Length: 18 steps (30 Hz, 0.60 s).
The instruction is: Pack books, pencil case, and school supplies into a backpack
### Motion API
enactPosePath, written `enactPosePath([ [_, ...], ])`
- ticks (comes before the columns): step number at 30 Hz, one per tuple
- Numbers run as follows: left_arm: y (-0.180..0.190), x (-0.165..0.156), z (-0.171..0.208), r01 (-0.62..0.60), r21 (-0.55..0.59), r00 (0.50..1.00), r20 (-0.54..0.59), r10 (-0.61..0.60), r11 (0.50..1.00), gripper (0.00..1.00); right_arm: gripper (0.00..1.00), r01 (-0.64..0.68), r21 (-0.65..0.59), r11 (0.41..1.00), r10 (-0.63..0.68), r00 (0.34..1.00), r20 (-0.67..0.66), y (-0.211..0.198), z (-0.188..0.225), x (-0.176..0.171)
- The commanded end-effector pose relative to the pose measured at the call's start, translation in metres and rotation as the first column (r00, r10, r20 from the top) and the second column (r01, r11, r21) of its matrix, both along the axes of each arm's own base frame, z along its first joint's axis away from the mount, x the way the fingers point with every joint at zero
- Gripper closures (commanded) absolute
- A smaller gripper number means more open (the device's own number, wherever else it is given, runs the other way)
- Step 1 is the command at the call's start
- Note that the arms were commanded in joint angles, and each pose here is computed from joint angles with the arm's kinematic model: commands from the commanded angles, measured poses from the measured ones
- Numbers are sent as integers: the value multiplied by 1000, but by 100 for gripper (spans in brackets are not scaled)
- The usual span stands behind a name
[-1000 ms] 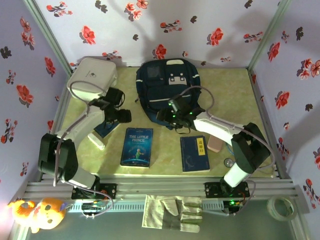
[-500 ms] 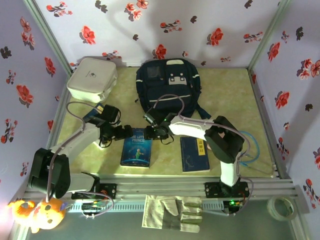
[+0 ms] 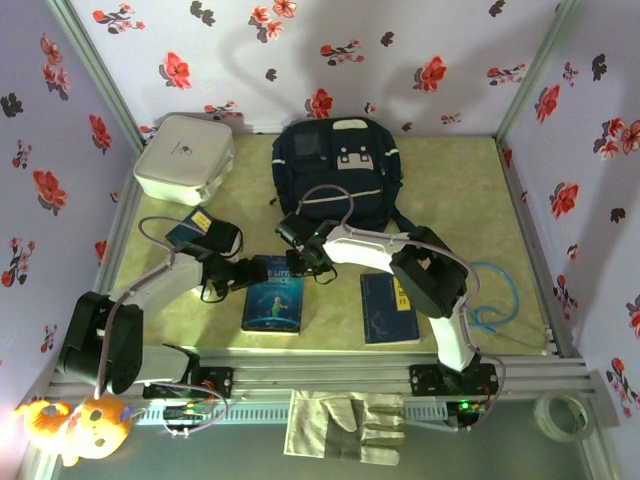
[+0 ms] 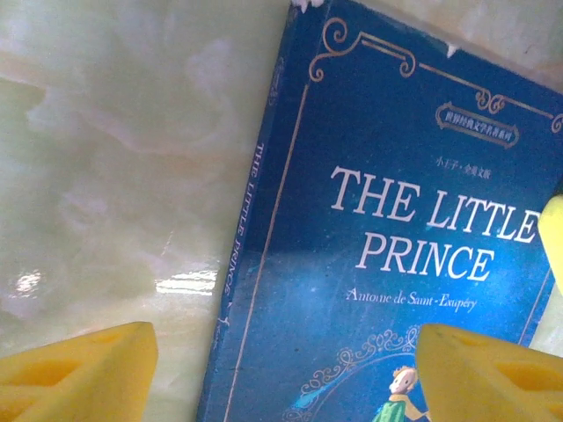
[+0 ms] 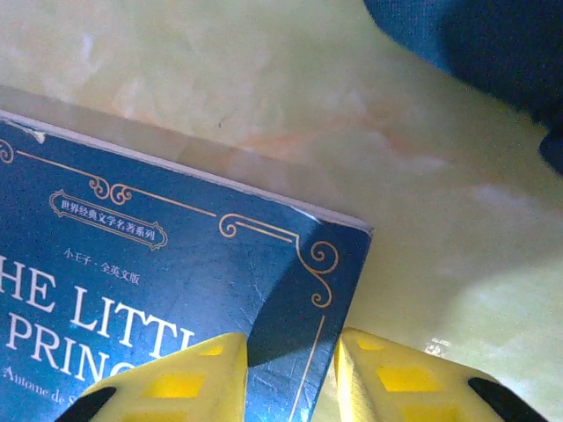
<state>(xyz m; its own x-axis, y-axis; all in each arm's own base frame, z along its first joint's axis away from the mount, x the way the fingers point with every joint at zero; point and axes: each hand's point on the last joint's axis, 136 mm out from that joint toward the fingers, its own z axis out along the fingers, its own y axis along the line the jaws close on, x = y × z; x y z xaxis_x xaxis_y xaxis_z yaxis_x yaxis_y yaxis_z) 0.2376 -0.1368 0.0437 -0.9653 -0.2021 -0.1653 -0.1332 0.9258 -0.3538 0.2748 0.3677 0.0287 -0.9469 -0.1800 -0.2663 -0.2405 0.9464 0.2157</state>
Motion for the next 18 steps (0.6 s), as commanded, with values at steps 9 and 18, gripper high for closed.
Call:
enactPosePath([
  [9,-2,-3,-19,-9,-10,999,-41,8,1000,42,76,54,5,999,-54,995,79,18,-8,46],
  [18,-12,-15,-14,-84,-137,996,-39,79,987,46,52,99,62,993,-102,994,45,9,16,25],
])
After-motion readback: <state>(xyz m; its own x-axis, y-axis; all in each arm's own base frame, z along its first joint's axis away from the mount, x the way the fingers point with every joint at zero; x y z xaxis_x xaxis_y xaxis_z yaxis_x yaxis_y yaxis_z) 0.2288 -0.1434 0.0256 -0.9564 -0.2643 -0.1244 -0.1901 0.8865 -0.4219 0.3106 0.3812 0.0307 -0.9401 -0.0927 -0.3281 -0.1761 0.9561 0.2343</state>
